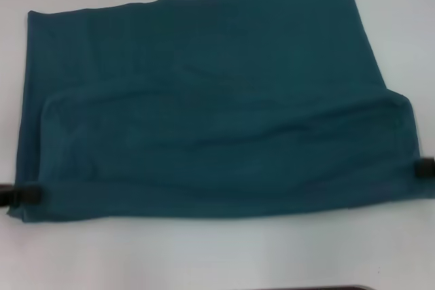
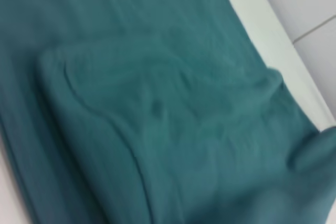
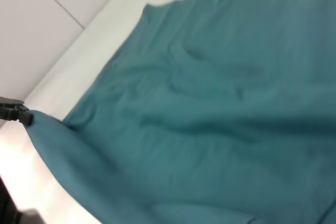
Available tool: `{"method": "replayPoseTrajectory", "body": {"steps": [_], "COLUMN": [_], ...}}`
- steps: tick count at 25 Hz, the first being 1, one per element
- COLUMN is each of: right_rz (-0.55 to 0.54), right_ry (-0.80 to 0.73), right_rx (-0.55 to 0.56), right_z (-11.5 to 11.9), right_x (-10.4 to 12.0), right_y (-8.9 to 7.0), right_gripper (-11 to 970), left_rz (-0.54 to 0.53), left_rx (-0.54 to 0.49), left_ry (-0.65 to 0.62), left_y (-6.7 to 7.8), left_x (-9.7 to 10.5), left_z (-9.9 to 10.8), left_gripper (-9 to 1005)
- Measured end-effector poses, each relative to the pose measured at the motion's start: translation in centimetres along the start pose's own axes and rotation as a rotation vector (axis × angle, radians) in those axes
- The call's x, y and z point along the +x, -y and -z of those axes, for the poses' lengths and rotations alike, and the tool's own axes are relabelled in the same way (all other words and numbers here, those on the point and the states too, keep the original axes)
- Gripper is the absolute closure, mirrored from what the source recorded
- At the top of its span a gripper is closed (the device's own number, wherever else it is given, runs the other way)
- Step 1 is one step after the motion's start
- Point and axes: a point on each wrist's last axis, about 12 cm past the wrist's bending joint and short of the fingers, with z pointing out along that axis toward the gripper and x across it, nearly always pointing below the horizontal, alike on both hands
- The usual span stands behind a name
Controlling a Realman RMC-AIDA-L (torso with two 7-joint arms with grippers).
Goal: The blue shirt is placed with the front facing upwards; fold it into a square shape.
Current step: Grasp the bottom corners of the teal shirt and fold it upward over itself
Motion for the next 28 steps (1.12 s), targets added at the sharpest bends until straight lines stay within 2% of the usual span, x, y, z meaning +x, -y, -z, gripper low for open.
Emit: {"method": "replayPoseTrajectory", "body": {"steps": [4, 13, 16, 19, 28], "right_rz": [0.021, 0.097, 0.113, 0.114, 0.089], "right_ry": [0.027, 0.116, 0.142, 0.173, 0.217], "right_rx": [0.005, 0.016, 0.041, 0.07, 0.182], "right_z": [0.1, -0.3, -1.2, -2.4, -6.2], "right_x": [-1.7, -6.1, -7.9, -9.5, -12.1], "right_y": [0.2, 0.6, 0.9, 1.4, 3.0], "right_gripper": [930, 929, 929, 929, 930], "left_rz": [-0.015, -0.101, -0.131, -0.136, -0.109], "left_rx": [-0.002, -0.007, -0.022, -0.085, -0.207], "left_ry": [0.03, 0.126, 0.15, 0.191, 0.282], "left_y": [0.0, 0.5, 0.7, 0.6, -0.7], "left_x": [-1.0, -6.1, -8.3, -11.0, -14.1], "left_z": [0.3, -0.1, -0.8, -1.9, -3.5], "left_gripper": [992, 992, 992, 992, 991]}}
